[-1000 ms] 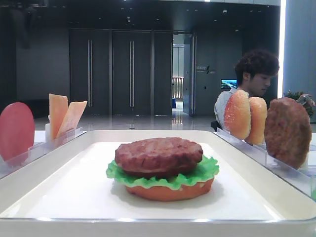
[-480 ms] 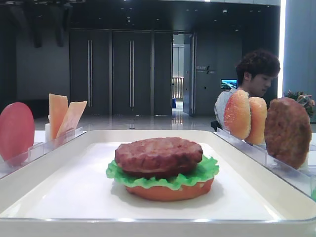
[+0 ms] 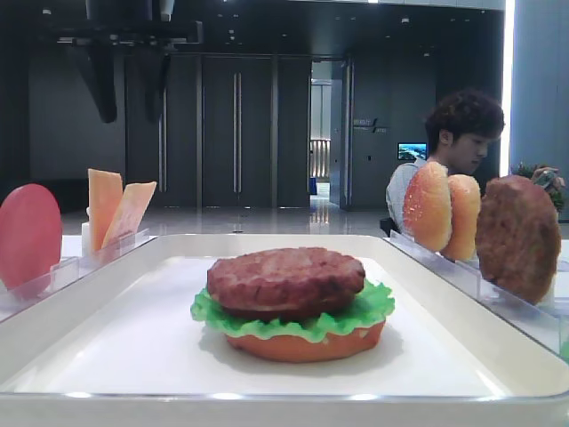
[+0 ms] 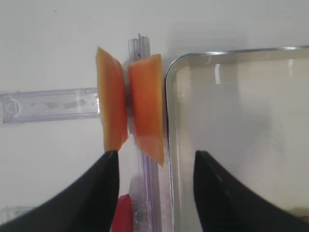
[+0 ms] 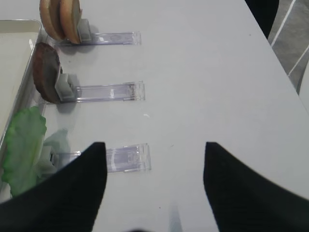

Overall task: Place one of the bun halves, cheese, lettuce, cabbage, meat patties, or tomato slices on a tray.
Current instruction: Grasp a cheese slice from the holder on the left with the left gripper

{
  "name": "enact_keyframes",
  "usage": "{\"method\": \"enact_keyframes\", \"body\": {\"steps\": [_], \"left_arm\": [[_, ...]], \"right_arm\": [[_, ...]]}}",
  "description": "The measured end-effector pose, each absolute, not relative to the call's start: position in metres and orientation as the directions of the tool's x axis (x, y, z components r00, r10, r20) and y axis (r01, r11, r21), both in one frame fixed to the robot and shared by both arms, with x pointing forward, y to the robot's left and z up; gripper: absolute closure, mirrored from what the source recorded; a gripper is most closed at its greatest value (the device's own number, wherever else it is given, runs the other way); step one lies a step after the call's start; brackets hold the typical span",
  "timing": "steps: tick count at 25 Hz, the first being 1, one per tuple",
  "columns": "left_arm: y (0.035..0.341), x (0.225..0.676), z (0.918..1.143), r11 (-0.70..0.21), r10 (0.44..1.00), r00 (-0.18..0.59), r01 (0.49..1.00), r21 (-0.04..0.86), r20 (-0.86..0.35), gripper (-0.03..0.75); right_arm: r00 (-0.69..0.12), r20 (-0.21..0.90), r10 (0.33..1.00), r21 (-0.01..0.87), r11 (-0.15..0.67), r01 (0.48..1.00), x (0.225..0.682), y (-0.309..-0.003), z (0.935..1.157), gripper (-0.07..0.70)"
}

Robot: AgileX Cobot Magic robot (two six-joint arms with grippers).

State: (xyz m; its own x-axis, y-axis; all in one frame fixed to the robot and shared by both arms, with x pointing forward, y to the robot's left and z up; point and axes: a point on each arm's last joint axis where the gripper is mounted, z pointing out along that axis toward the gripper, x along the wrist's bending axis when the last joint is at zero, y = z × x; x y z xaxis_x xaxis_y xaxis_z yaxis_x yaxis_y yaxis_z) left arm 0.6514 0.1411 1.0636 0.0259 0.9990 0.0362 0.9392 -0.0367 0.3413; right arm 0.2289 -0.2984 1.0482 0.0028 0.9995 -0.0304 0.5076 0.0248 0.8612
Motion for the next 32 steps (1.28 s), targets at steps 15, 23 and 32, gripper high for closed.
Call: {"method": "enact_keyframes", "body": {"steps": [15, 23, 32], "left_arm": [[0.139, 0.662, 1.056, -0.015, 0.999, -0.002, 0.915, 0.402, 0.043, 0.328], [0.136, 0.669, 1.036, -0.017, 0.999, -0.002, 0.926, 0.376, 0.052, 0.328], [0.132, 0.676, 1.008, -0.021, 0.998, 0.0, 0.946, 0.324, 0.065, 0.328]], "right_arm": [[0.003, -0.03, 1.0, 0.861, 0.025, 0.508, 0.229, -0.298, 1.048, 0.213], [0.003, -0.03, 1.0, 0.861, 0.025, 0.508, 0.229, -0.298, 1.048, 0.213], [0.003, -0.03, 1.0, 0.861, 0.025, 0.508, 0.229, -0.298, 1.048, 0.216]]}}
